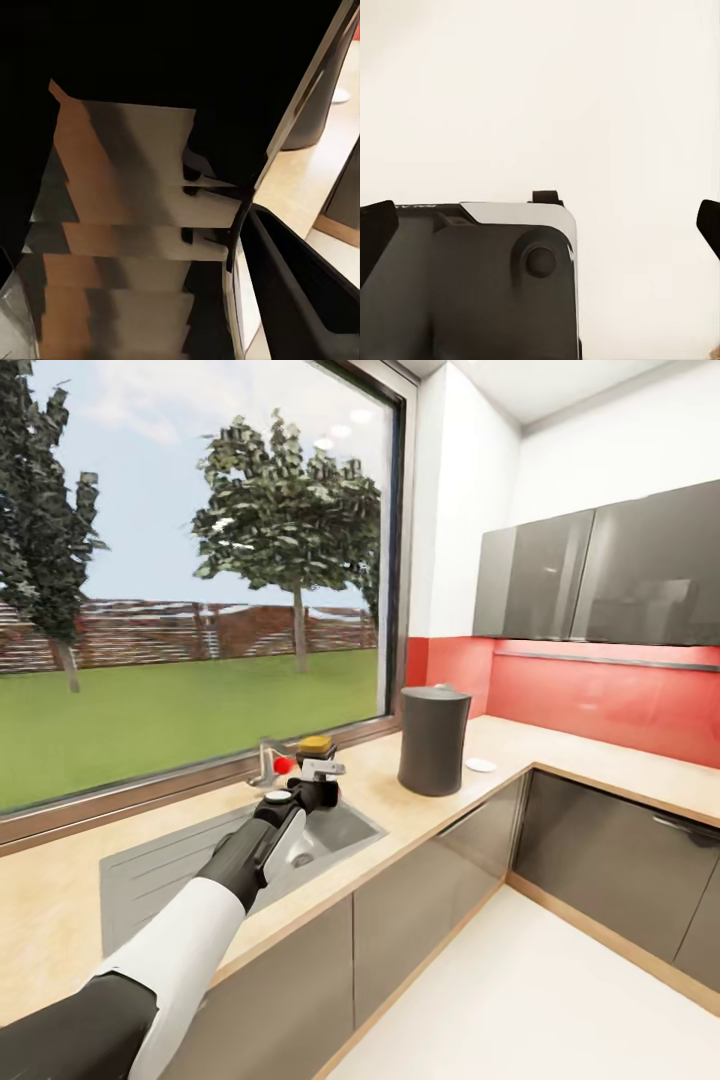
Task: Set up a coffee station on the kitchen countertop: keep the coffee maker on the countertop, move the bottle of coffee from the kitchen shelf to the counter next to the coffee maker, place a paper coffee filter on top of the coffee maker, put the saucer next to the coffee maker with the coffee cup on the saucer, and place the electric kettle next to the coffee maker.
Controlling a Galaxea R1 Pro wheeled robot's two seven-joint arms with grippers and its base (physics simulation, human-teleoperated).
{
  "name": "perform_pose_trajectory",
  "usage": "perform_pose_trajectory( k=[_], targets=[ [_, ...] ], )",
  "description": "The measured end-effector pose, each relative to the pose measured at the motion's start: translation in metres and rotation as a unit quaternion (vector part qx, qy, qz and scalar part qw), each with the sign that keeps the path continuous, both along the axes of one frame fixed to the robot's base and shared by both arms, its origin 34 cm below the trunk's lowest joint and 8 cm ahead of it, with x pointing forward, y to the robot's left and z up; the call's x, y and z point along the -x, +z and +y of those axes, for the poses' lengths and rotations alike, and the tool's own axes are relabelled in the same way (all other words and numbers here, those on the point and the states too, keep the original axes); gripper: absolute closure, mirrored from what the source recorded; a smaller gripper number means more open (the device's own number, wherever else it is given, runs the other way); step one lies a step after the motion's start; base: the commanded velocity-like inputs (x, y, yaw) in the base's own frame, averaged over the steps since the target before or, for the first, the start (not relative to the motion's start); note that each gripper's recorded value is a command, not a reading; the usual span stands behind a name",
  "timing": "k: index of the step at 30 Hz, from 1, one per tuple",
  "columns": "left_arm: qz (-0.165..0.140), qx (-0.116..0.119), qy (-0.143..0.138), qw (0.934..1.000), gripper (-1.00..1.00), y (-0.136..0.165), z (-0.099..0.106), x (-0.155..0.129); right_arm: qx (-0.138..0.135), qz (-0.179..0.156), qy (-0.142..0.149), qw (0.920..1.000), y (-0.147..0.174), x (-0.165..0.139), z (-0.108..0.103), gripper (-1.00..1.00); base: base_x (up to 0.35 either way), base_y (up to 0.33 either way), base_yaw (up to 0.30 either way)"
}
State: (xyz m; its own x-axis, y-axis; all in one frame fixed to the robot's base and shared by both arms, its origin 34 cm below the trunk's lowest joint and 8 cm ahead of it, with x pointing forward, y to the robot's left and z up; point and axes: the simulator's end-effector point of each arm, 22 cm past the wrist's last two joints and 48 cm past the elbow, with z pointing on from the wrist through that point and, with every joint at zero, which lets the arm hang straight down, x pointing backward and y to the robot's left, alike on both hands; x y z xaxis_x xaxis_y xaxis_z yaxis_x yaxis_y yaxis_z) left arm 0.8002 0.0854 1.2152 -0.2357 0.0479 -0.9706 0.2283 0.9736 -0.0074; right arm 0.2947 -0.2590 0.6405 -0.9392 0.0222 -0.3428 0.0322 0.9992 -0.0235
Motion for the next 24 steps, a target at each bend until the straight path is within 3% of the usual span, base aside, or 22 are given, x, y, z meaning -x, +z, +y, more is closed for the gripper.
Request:
perform_pose_trajectory(
  k=[24],
  targets=[
    [0.006,0.001,0.002,1.0,1.0,-0.0104,0.0012,0.0023,0.0,0.001,0.0,1.0,-0.0002,0.0005,0.0001,-1.0,0.223,-0.217,0.0]
  ],
)
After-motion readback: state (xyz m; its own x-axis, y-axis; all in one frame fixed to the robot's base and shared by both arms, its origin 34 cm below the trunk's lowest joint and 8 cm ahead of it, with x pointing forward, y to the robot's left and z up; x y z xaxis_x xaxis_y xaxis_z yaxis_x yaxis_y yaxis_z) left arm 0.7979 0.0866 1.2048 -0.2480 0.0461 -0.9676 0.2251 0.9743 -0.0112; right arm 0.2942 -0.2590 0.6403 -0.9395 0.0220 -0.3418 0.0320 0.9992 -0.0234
